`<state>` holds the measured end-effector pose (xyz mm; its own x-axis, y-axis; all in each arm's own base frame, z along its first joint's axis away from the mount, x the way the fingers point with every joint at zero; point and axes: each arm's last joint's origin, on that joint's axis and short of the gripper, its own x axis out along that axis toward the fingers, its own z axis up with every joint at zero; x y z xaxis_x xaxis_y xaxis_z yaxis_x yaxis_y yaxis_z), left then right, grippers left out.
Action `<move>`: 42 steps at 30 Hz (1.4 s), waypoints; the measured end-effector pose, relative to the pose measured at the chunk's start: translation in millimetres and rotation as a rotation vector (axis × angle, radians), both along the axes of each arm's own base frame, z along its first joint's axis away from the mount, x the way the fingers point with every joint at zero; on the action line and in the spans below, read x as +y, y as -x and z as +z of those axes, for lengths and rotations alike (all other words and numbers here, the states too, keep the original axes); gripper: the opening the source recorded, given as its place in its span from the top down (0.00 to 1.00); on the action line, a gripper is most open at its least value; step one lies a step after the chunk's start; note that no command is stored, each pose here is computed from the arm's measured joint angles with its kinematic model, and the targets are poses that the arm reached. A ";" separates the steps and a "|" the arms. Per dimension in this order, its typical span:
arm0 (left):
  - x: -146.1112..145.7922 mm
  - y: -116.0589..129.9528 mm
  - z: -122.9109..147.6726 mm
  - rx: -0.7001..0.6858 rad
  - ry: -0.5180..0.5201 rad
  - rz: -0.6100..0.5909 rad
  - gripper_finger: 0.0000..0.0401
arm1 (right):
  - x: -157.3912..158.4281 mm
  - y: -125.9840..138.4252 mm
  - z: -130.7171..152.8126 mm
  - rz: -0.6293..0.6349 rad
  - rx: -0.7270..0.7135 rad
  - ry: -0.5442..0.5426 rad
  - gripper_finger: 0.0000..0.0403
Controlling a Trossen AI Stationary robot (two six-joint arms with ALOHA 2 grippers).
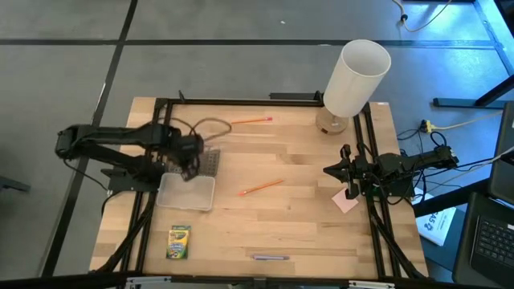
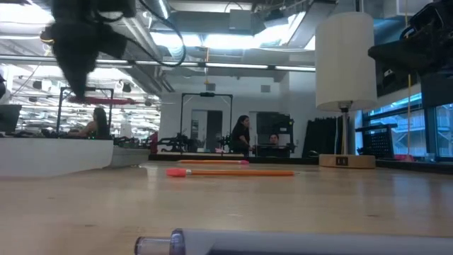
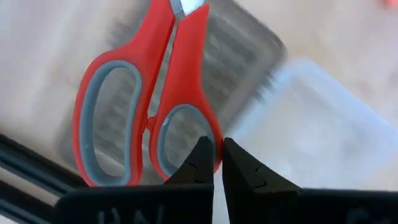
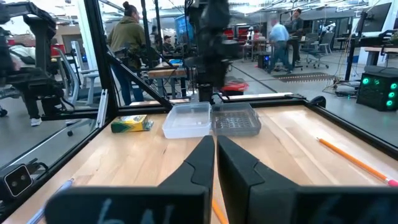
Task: Pack school essentials
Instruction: Put the red scissors into the transparent supply box
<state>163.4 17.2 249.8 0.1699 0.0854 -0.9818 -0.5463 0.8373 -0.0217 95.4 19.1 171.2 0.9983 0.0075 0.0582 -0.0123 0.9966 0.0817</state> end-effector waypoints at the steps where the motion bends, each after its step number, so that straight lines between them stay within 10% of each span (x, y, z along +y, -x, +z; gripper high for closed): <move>1: -6.7 -0.1 -0.3 0.004 0.028 -0.009 1.00 | 0.0 0.0 0.0 0.000 0.000 0.000 0.94; 18: -93.2 19.6 -3.3 0.129 0.253 -0.037 1.00 | 0.0 0.0 0.1 -0.003 -0.001 0.048 0.94; 42: -93.2 11.8 -50.6 0.247 0.198 0.042 1.00 | 0.0 0.0 0.1 -0.002 0.000 0.045 0.94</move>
<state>151.6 -75.9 199.2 -0.0750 -0.1096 -0.9911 -0.5892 0.8067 -0.0447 95.4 19.1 171.3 0.9983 0.0078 0.0584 -0.0099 0.9993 0.0368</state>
